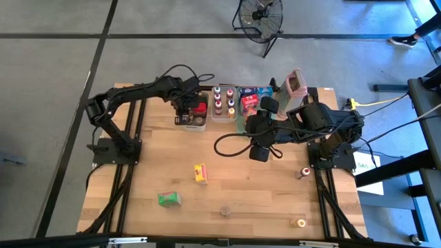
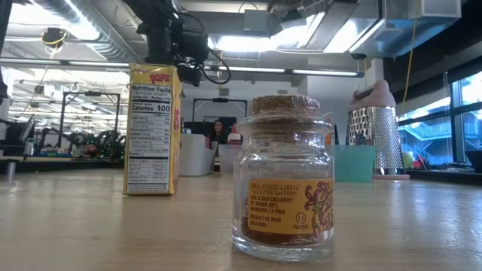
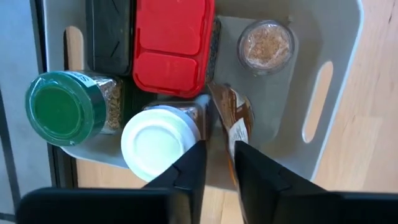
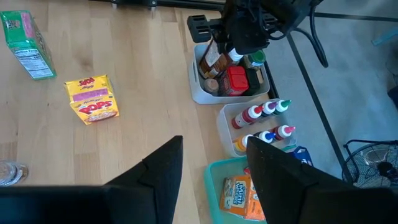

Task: Pick & Place Kitchen Items
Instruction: Put the orange seasoning pack into the gray bin

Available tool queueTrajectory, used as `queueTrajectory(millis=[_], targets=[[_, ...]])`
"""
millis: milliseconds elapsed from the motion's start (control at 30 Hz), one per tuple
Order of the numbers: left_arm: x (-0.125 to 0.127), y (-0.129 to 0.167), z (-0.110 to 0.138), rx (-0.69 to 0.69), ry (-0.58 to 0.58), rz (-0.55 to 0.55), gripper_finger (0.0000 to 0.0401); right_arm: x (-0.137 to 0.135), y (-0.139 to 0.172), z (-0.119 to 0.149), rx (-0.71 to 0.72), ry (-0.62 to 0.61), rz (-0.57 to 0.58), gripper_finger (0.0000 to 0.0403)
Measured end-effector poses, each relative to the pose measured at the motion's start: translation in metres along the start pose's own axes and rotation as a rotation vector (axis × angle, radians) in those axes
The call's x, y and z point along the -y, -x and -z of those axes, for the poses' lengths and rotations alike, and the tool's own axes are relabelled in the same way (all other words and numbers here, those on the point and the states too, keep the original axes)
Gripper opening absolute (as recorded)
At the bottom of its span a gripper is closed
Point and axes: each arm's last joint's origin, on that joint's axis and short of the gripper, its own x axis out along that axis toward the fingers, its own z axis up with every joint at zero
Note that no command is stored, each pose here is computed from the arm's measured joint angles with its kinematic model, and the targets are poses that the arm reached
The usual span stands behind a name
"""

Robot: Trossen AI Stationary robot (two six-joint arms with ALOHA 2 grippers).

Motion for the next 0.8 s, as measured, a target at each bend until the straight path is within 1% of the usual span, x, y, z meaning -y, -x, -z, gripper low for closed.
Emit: queueTrajectory(millis=[100, 333, 667, 800], targets=[[0.0, 0.0, 0.0, 0.002, 0.0, -0.007, 0.0096, 0.0, 0.0, 0.0, 0.0, 0.0, 0.0, 0.018], [-0.002, 0.002, 0.001, -0.024, 0.001, -0.076, 0.0126, 0.0, 0.0, 0.0, 0.001, -0.001, 0.0, 0.018], [-0.002, 0.016, 0.003, 0.035, 0.006, -0.103, 0.0143, 0.0, 0.0, 0.0, 0.002, -0.002, 0.0, 0.018], [-0.002, 0.028, 0.005, 0.067, 0.009, -0.124, 0.0143, 0.0, 0.0, 0.0, 0.001, -0.002, -0.001, 0.018]])
